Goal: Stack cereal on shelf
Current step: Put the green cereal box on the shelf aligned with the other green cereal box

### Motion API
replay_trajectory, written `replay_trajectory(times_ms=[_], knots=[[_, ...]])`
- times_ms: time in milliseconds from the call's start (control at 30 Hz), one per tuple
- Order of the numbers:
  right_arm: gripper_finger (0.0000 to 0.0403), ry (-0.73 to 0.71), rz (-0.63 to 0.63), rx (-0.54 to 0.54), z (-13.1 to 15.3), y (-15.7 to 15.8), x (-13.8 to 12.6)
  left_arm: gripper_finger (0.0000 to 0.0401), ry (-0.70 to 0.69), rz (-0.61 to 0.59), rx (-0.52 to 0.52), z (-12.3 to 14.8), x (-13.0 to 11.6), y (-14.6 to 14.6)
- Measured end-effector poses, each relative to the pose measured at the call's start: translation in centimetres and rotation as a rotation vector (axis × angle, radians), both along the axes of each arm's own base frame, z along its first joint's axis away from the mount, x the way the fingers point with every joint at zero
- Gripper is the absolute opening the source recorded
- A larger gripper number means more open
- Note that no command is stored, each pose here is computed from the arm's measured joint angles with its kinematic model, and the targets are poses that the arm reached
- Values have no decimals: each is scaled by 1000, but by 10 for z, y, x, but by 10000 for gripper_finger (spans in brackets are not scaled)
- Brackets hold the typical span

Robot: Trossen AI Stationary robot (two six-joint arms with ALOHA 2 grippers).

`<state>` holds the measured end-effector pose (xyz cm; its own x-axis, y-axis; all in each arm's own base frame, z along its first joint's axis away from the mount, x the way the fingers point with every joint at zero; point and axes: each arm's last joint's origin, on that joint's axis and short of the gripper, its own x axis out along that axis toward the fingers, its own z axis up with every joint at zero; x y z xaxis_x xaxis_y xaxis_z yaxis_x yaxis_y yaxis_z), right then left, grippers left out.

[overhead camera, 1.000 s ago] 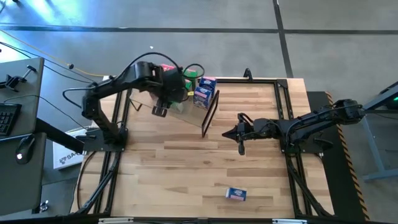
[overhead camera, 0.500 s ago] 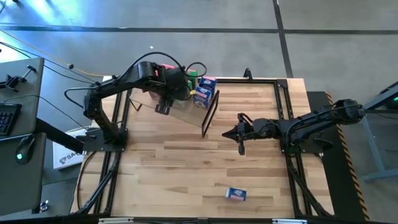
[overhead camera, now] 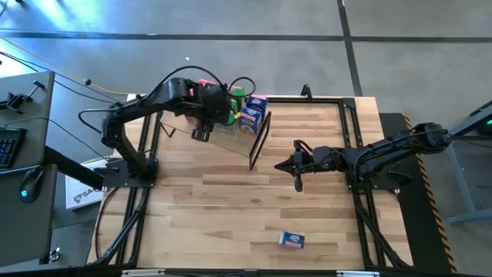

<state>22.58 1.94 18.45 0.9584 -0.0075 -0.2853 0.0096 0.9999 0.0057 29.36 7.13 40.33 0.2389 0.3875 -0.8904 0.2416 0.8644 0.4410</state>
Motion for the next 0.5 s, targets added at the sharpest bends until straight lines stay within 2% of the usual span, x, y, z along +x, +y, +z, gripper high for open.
replay_trajectory(times_ms=[67, 233, 367, 500], knots=[[1, 0, 0, 0, 0, 0, 0, 208, -56, 13, -24, 6, -3, -9], [1, 1, 1, -3, 0, 0, 0, 154, -272, 5, -183, 15, 3, -31], [1, 5, 1, -3, 0, 0, 0, 85, -458, -33, -187, 15, 13, -38], [1, 9, 1, -4, -1, 0, 0, 15, -501, -26, -182, -3, 25, -35]])
